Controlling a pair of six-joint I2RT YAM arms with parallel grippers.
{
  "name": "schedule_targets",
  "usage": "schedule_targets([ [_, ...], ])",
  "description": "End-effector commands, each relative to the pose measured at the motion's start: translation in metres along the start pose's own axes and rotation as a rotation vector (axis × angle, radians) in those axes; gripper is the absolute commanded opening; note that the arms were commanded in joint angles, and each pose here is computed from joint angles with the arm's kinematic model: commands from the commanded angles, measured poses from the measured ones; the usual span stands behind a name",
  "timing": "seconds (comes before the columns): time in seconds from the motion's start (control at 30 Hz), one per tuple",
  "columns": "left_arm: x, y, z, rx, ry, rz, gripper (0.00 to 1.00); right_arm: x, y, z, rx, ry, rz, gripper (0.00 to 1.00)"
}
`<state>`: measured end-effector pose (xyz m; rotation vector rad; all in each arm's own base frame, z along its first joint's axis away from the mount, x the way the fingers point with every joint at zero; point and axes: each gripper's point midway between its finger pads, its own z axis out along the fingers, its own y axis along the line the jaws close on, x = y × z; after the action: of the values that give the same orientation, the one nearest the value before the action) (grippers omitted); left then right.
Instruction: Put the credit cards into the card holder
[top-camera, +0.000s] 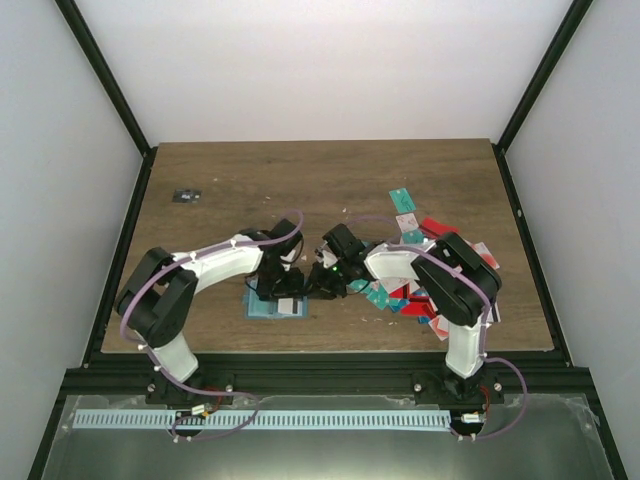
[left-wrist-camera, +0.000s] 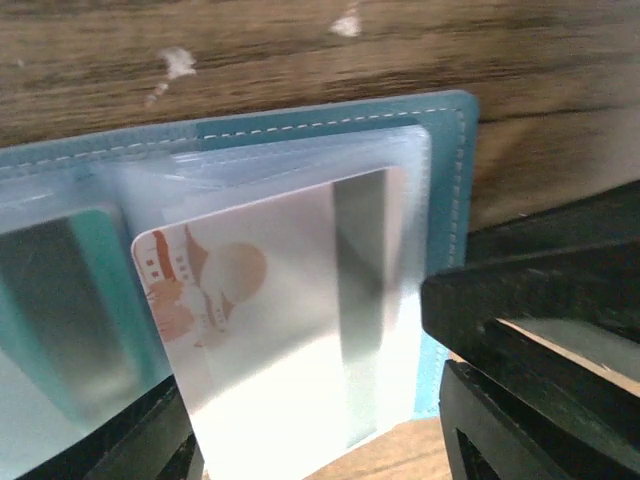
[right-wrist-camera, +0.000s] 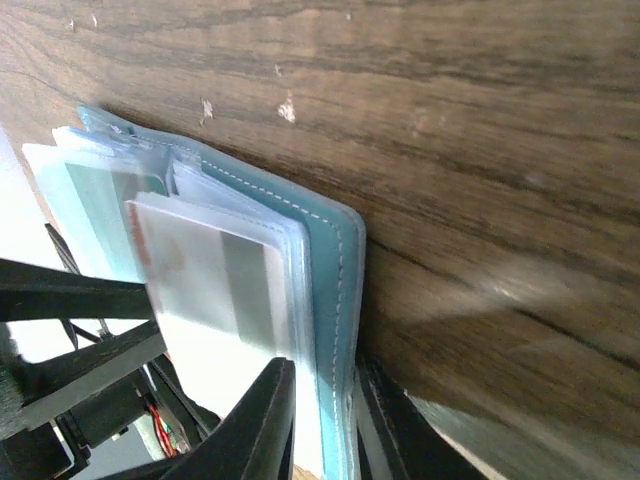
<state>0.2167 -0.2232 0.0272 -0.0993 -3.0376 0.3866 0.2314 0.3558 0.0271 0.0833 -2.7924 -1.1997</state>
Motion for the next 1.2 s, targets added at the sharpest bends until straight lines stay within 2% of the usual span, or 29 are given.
schedule_targets([
  [0.0,-0.001,-0.019,-0.024,0.086,-0.055,0.020,0.67,0.005,0.006,-0.013,0.011,-0.029,-0.044,0.19],
  [0.23,0.015,-0.019,-0.053,0.119,-0.082,0.034,0.86,0.004,0.008,-0.029,0.015,-0.061,-0.059,0.23],
  [0.33,0.021,-0.018,-0.066,0.126,-0.095,0.044,0.89,0.005,0.009,-0.035,0.013,-0.073,-0.063,0.25],
  [0.47,0.021,-0.006,-0.085,0.083,-0.150,0.045,0.88,0.008,0.010,-0.044,0.011,-0.092,-0.066,0.27],
  [0.7,0.020,0.040,-0.097,-0.017,-0.212,-0.008,0.82,0.017,0.007,-0.057,0.003,-0.115,-0.055,0.36],
  [0.87,0.019,0.062,-0.087,-0.052,-0.207,-0.046,0.77,0.028,-0.005,-0.058,0.005,-0.106,-0.026,0.40],
  [1.17,0.012,0.075,-0.060,-0.071,-0.163,-0.052,0.75,0.034,-0.010,-0.057,0.003,-0.090,-0.018,0.44],
])
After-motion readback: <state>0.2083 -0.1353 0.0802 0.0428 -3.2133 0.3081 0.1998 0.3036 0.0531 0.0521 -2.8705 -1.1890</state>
